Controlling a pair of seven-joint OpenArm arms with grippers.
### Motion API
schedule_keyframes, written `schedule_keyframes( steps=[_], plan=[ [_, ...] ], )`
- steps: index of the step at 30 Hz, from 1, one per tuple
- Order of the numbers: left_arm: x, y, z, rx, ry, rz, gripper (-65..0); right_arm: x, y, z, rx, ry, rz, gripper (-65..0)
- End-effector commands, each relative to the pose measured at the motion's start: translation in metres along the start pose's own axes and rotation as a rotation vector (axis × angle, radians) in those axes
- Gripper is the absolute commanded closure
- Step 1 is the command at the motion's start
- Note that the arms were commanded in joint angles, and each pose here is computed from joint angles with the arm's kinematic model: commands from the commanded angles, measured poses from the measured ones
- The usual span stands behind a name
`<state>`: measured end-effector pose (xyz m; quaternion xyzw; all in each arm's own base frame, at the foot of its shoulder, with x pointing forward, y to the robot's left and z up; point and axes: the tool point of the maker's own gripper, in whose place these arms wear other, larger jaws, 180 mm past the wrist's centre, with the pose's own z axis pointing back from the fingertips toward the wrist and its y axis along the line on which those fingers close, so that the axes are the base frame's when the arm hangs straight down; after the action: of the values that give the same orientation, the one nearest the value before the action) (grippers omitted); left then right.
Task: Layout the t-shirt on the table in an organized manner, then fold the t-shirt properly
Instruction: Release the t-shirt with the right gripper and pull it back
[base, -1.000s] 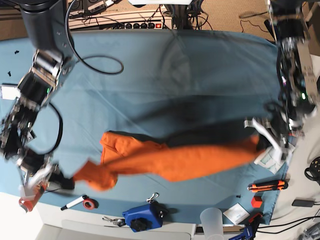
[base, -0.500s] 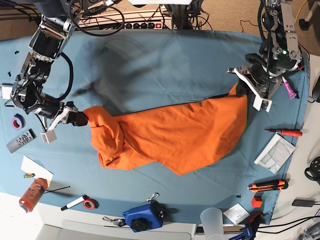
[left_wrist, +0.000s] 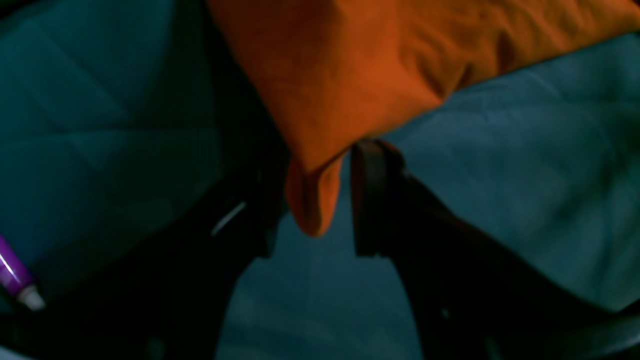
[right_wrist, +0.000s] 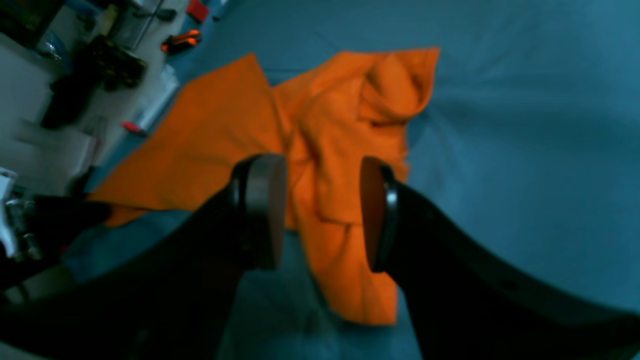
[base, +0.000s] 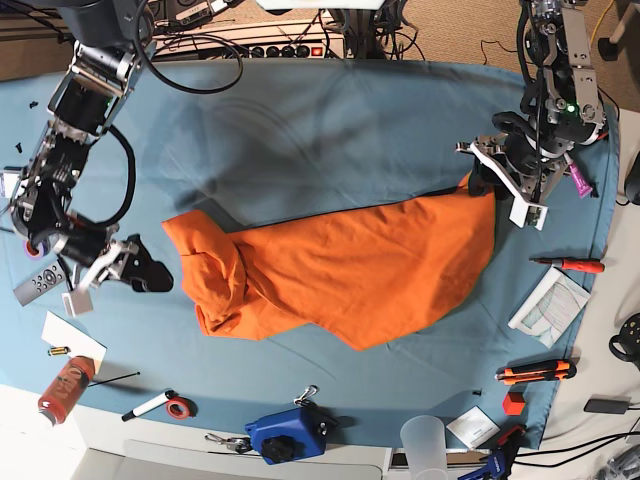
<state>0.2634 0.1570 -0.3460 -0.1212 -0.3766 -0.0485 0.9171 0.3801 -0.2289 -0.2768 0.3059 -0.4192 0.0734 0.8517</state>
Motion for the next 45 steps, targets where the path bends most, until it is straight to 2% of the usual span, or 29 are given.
schedule_keyframes(
  steps=[1,5,7,10,12,15,16,17,19,22,25,31,35,37,40,43,44,45],
  plan=[
    [0.016,0.001,0.004,0.001,-0.059,-0.013,-24.1,0.026,0.003,0.003,-0.009,-0.040,0.056,-25.0],
    [0.016,0.001,0.004,0.001,-0.059,-0.013,-24.1,0.012,-0.004,-0.017,-0.112,0.144,0.173,-25.0],
    [0.016,0.001,0.004,0.001,-0.060,-0.013,-24.1,0.002,-0.001,-0.031,-0.132,0.219,0.237,-25.0],
    [0.016,0.001,0.004,0.001,-0.060,-0.013,-24.1,-0.008,0.010,-0.052,-0.125,0.270,0.318,-25.1],
    [0.016,0.001,0.004,0.001,-0.060,-0.013,-24.1,-0.014,0.016,-0.064,-0.129,0.291,0.338,-25.0],
    [0.016,0.001,0.004,0.001,-0.061,-0.013,-24.1,-0.028,0.017,-0.076,-0.170,0.355,0.385,-24.3],
    [0.016,0.001,0.004,0.001,-0.061,-0.013,-24.1,-0.032,0.016,-0.079,-0.193,0.376,0.397,-21.2],
    [0.016,0.001,0.004,0.001,-0.061,-0.013,-24.1,-0.035,0.015,-0.082,-0.215,0.395,0.409,-15.3],
    [0.016,0.001,0.004,0.001,-0.061,-0.013,-24.1,-0.037,0.012,-0.085,-0.251,0.403,0.423,0.0],
    [0.016,0.001,0.004,0.001,-0.061,-0.013,-24.1,-0.023,0.008,-0.086,-0.278,0.338,0.447,0.0],
    [0.016,0.001,0.004,0.001,-0.061,-0.013,-24.1,0.005,-0.001,-0.077,-0.314,0.248,0.423,0.0],
    [0.016,0.001,0.004,0.001,-0.061,-0.013,-24.1,0.071,-0.043,-0.016,-0.416,-0.067,0.221,0.0],
    [0.016,0.000,0.004,0.001,-0.061,-0.013,-24.1,0.081,-0.074,0.030,-0.497,-0.189,0.099,0.0],
    [0.016,0.000,0.004,0.001,-0.061,-0.013,-24.1,0.077,-0.085,0.046,-0.524,-0.196,0.052,0.0],
    [0.016,0.000,0.004,0.001,-0.060,-0.013,-24.1,0.061,-0.089,0.056,-0.511,-0.127,0.017,0.0],
    [0.016,0.001,0.004,0.001,-0.060,-0.013,-24.1,0.047,-0.081,0.057,-0.439,-0.070,0.017,-19.0],
    [0.015,0.001,0.004,0.001,-0.059,-0.013,-24.1,0.045,-0.081,0.059,-0.434,-0.067,0.013,-23.0],
    [0.015,0.001,0.004,0.001,-0.059,-0.013,-24.1,0.045,-0.082,0.062,-0.436,-0.069,0.006,-23.8]
  ],
)
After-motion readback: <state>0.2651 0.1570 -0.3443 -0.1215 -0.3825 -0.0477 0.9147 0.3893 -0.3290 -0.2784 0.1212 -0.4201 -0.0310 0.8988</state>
